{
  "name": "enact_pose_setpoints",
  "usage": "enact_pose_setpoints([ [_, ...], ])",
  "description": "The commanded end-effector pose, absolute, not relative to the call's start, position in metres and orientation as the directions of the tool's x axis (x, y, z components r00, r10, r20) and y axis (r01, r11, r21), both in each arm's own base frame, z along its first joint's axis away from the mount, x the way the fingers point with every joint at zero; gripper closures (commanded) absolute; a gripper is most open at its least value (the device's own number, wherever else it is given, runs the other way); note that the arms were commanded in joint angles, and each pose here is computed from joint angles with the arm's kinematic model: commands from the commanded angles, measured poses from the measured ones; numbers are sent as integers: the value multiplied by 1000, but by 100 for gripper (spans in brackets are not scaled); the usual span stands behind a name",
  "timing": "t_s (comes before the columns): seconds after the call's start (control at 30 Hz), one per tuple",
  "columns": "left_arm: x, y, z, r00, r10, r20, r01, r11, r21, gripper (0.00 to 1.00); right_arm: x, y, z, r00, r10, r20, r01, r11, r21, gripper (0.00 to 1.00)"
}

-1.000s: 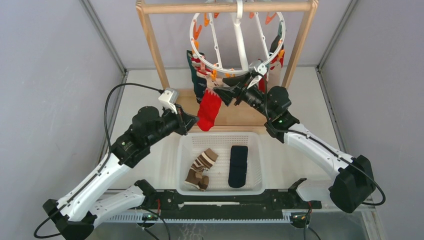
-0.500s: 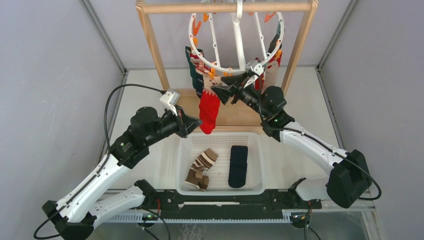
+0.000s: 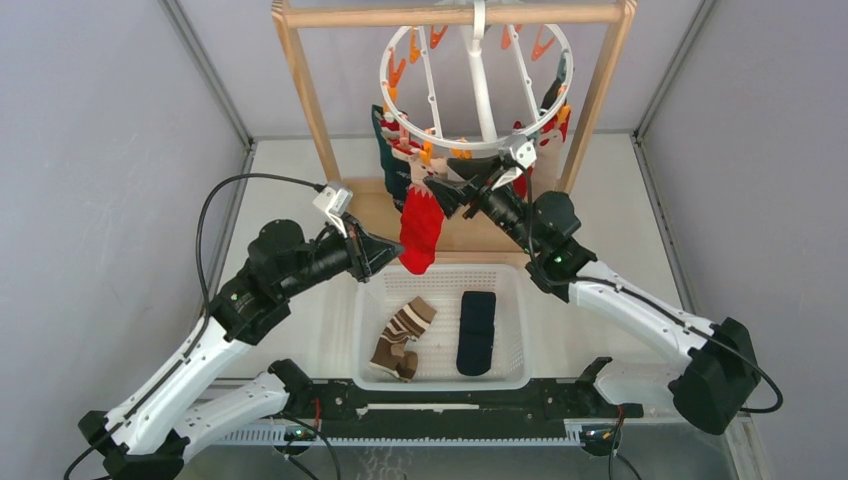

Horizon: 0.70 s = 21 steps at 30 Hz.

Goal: Remove the socks clipped to the hanger
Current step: Remove the sock from the hanger.

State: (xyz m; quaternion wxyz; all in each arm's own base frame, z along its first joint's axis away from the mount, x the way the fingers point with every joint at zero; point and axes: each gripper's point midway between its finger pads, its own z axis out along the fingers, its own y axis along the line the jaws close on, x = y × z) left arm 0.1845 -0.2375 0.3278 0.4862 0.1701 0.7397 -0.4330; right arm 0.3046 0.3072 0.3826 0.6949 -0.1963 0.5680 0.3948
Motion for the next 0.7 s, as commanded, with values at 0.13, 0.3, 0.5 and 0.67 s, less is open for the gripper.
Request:
enact_pose_setpoints([
  [0.13,171,-245,334,-467,-173,-867,706,518,-483,100,298,276,392,101,357,-929,-676,710,199,32],
  [0.3,165,-250,336,-468,-158,-869,716,508,-478,100,301,272,395,114,359,-926,-677,711,192,34],
  [0.5,157,-255,339,-467,-148,-872,728,495,-474,100,303,271,397,106,374,-921,-700,686,197,38],
  [0.67,153,-259,340,-469,-138,-872,735,487,-473,100,302,271,396,99,370,-924,-702,684,199,40],
])
